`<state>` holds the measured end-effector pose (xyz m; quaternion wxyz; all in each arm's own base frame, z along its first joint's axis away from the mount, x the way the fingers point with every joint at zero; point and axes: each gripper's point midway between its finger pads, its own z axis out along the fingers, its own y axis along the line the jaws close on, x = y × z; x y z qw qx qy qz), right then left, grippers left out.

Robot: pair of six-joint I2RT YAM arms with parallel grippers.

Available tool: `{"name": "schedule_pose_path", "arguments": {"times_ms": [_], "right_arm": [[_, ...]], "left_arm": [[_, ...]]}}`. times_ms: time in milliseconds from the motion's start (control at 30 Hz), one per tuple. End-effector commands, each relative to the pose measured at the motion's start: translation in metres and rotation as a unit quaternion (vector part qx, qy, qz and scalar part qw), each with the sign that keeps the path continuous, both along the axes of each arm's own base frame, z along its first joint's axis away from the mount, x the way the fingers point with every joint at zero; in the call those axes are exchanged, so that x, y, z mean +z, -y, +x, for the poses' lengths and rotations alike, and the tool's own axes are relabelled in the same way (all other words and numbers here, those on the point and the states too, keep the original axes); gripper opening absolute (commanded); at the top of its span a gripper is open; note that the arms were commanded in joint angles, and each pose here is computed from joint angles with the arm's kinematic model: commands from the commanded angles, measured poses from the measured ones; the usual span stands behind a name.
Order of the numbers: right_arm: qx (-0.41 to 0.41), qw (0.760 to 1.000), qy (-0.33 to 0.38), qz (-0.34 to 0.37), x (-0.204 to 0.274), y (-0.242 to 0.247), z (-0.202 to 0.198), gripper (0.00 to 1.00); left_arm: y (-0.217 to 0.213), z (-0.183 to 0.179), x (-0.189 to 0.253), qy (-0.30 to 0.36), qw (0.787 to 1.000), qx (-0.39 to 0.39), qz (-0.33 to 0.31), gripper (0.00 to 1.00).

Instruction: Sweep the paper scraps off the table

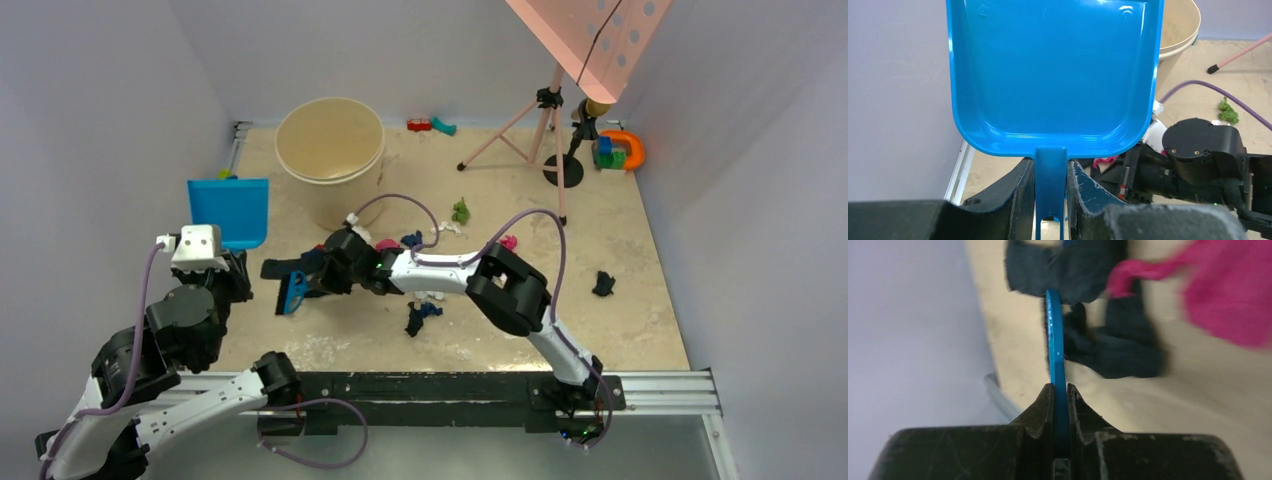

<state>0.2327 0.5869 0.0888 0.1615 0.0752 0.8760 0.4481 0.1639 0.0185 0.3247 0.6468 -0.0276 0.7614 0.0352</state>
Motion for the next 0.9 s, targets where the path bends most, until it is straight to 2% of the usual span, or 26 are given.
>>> {"name": "schedule_pose_path", "arguments": {"times_ms": [0,200,300,433,633,733,867], "right_arm": [[-0.137,0.986,0.002,-0.094,0.007,0.081,0.03,0.0],[-0.165,0.966,0.047,-0.193,0.021,0.203,0.041,0.0],[-0.139,0.966,0.093,-0.195,0.043,0.228,0.039,0.0],[-0.092,0.97,0.155,-0.161,0.085,0.219,0.038,0.0],[0.005,0.974,0.219,-0.05,0.13,0.152,0.042,0.0],[0.018,0.975,0.22,-0.022,0.131,0.123,0.052,0.0],[-0.022,0.979,0.201,0.005,0.11,0.105,0.074,0.0]], "left_arm": [[0.007,0.005,0.005,0.011,1.0,-0.002,-0.009,0.15],[0.015,0.008,0.0,-0.001,1.0,-0.012,-0.005,0.14],[0.019,0.008,-0.003,-0.006,1.0,-0.019,-0.007,0.14],[0.021,0.008,-0.007,-0.012,1.0,-0.022,-0.004,0.14],[0.024,0.01,-0.011,-0.02,1.0,-0.021,0.005,0.14],[0.025,0.011,-0.013,-0.022,1.0,-0.02,0.007,0.14],[0.024,0.011,-0.015,-0.023,1.0,-0.018,0.008,0.13]]}}
